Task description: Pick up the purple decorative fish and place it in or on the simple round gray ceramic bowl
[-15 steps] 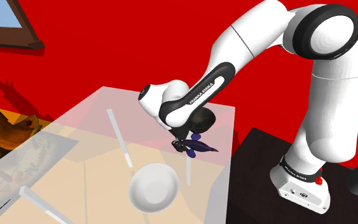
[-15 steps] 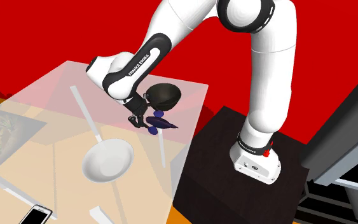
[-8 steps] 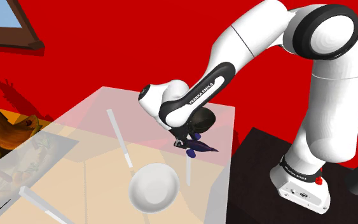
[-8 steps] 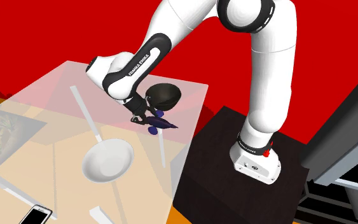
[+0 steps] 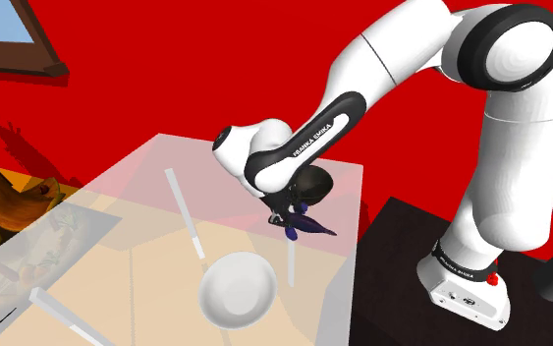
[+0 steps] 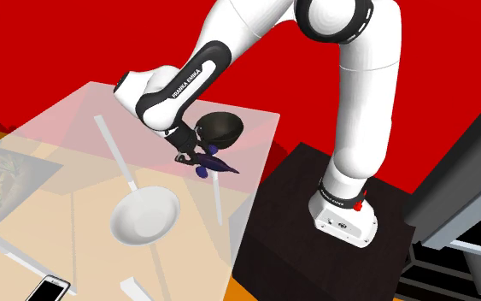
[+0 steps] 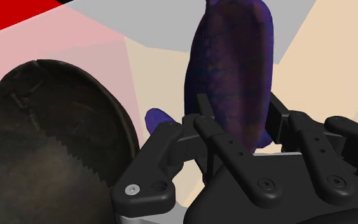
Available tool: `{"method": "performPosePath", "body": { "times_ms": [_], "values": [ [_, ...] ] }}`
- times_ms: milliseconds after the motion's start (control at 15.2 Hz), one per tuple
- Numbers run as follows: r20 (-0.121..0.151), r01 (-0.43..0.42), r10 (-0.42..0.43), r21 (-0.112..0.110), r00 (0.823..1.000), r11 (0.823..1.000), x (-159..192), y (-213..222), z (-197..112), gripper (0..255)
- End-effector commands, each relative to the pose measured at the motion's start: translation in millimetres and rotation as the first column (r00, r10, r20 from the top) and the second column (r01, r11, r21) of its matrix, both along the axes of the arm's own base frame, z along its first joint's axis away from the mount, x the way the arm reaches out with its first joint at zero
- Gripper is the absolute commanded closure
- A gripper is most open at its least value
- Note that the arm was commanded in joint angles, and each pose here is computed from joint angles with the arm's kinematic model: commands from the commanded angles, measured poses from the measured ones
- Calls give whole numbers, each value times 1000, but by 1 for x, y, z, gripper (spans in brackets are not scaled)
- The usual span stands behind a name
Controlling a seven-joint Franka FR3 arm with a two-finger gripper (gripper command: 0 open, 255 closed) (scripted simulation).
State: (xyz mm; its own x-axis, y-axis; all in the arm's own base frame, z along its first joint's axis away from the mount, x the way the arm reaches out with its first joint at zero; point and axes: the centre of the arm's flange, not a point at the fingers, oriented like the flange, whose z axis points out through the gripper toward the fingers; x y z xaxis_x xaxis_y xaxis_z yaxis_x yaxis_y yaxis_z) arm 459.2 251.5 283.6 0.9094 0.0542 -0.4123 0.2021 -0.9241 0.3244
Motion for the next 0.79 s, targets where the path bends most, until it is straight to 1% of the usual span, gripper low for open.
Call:
{"method": "performPosePath", "body": {
  "times_ms": [0, 726],
  "values": [
    [0, 0, 0, 0, 1000, 1000, 0, 0, 9, 255],
    [0, 0, 0, 0, 1000, 1000, 0, 0, 67, 255]
  ]
}}
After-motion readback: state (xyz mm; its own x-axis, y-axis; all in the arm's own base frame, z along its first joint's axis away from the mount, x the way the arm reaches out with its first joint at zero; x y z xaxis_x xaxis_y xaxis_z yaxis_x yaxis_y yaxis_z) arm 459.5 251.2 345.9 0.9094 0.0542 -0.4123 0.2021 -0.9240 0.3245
